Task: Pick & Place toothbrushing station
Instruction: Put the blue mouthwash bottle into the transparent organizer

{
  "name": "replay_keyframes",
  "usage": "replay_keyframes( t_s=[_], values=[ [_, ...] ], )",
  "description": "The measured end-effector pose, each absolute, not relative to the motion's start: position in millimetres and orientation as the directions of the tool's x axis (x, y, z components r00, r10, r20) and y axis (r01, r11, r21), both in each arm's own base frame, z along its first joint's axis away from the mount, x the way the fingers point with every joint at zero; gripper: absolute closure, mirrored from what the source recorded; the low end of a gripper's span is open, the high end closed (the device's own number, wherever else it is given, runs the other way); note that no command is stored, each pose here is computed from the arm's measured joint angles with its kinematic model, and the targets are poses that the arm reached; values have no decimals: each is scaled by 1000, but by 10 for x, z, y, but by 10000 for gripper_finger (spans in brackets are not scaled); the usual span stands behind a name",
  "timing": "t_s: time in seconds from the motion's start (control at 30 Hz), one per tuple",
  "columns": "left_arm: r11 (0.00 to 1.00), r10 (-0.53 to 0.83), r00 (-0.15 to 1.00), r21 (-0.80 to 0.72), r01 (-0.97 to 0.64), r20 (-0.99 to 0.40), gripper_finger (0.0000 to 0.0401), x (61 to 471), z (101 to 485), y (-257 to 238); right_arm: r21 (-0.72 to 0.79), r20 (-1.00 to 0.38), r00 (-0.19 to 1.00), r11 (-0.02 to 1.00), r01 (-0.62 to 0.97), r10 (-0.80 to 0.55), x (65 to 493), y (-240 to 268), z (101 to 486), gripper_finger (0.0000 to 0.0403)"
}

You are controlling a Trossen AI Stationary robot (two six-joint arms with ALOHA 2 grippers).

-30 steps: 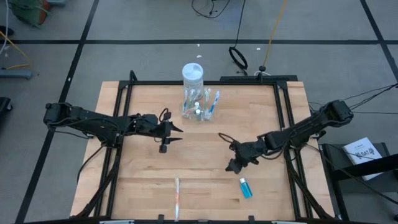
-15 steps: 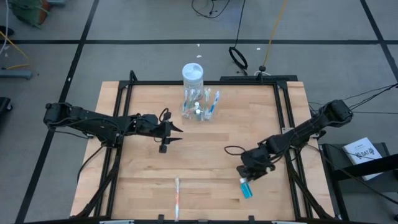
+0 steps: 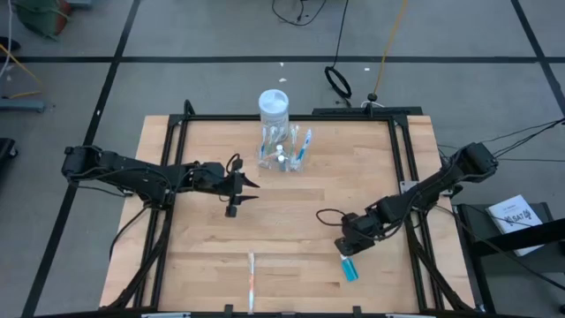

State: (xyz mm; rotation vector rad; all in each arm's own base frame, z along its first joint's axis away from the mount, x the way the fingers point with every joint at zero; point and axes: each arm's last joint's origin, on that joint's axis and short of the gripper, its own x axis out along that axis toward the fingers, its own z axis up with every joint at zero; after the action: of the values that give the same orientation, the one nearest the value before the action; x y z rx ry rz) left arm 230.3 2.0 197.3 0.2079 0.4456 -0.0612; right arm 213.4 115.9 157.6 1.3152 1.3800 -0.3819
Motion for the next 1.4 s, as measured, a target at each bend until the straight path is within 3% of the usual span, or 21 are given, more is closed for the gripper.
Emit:
replay_keyframes(
  t_s=[0.57, 0.9, 1.03, 1.13, 1.23, 1.4],
  values=[
    [980, -13, 894, 173, 101, -448, 245, 2296, 1959, 20, 464, -858, 251, 465, 754, 449, 2282, 1275, 1269, 251],
    [980, -13, 894, 171, 100, -448, 245, 2296, 1958, 20, 467, -860, 251, 486, 739, 444, 2281, 1273, 1261, 317],
    [980, -13, 894, 171, 101, -448, 245, 2296, 1959, 20, 483, -857, 275, 495, 723, 435, 2314, 1234, 1261, 317],
    [980, -13, 894, 171, 100, -448, 245, 2296, 1958, 20, 528, -837, 334, 482, 699, 433, 2385, 1191, 1275, 305],
    [980, -13, 894, 171, 100, -448, 245, 2296, 1958, 20, 593, -805, 466, 480, 647, 366, 2508, 1113, 1314, 303],
    [980, -13, 894, 171, 100, -448, 244, 2296, 1958, 20, 683, -666, 707, 574, 451, 236, 2763, 895, 1454, 315]
  ],
)
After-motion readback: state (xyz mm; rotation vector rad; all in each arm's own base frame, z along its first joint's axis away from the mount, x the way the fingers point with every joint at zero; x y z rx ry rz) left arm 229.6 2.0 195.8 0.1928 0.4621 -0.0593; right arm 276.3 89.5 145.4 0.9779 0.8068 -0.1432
